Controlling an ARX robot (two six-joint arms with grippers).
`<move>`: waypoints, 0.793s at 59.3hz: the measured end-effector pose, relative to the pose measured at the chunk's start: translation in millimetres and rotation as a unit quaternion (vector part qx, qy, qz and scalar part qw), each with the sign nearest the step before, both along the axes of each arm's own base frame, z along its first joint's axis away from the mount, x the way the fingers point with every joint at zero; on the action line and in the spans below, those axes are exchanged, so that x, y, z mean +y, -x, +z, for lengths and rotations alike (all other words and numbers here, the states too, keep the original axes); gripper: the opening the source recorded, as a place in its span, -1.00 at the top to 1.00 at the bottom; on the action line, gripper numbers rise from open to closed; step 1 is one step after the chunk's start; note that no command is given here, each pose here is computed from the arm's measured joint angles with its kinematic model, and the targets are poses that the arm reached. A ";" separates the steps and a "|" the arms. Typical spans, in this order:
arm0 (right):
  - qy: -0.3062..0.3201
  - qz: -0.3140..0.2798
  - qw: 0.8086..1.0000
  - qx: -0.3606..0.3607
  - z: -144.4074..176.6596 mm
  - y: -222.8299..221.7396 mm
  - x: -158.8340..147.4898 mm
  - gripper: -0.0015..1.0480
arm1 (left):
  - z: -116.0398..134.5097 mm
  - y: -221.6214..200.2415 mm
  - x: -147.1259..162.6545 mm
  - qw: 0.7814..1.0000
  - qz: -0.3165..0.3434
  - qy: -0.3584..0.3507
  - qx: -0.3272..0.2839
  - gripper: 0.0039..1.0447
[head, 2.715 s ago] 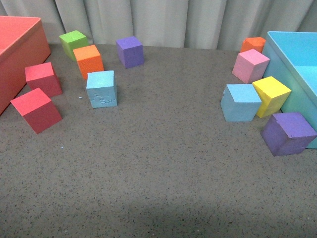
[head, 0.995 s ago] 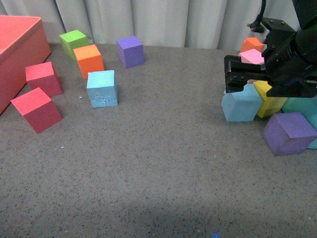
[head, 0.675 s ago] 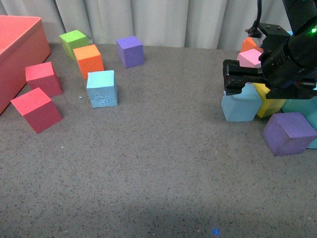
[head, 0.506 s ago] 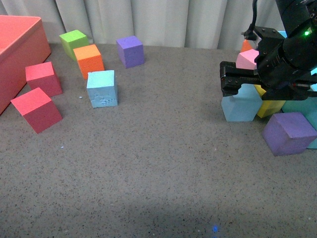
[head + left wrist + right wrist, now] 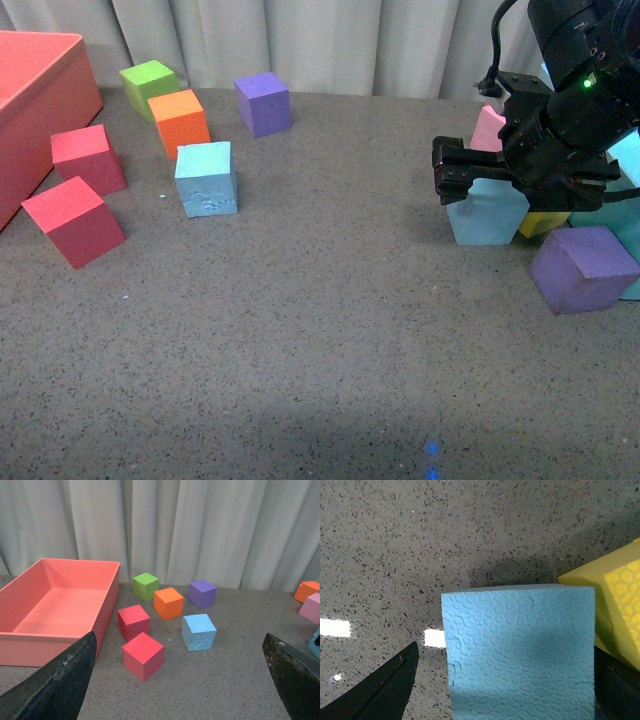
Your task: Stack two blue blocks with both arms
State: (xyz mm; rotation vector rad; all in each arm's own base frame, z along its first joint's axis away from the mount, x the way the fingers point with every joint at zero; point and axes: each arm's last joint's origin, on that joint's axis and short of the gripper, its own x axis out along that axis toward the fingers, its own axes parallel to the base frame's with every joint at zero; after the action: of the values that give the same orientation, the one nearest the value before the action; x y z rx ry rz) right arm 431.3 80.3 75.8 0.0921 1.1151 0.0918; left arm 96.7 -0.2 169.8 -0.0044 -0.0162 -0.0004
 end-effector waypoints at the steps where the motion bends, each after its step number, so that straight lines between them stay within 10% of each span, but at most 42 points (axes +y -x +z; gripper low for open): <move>1: 0.000 0.000 1.000 0.001 -0.3 -0.2 0.0 -0.81 | 0.0 0.0 0.0 1.000 0.000 0.000 0.000 -0.88; 22: 0.011 -0.002 1.000 0.009 -2.8 -7.5 1.5 0.02 | 0.0 0.0 0.0 1.000 0.000 0.000 0.000 -0.88; 47: -0.006 0.034 0.999 -0.006 6.0 -3.3 17.2 0.20 | 0.0 0.0 0.0 1.000 0.000 0.000 0.000 -0.88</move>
State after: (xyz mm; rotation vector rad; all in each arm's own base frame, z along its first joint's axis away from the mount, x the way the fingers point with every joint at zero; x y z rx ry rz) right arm 434.5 97.4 81.8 0.0654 1.1067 0.1596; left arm 96.7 -0.2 169.8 -0.0044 -0.0162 -0.0004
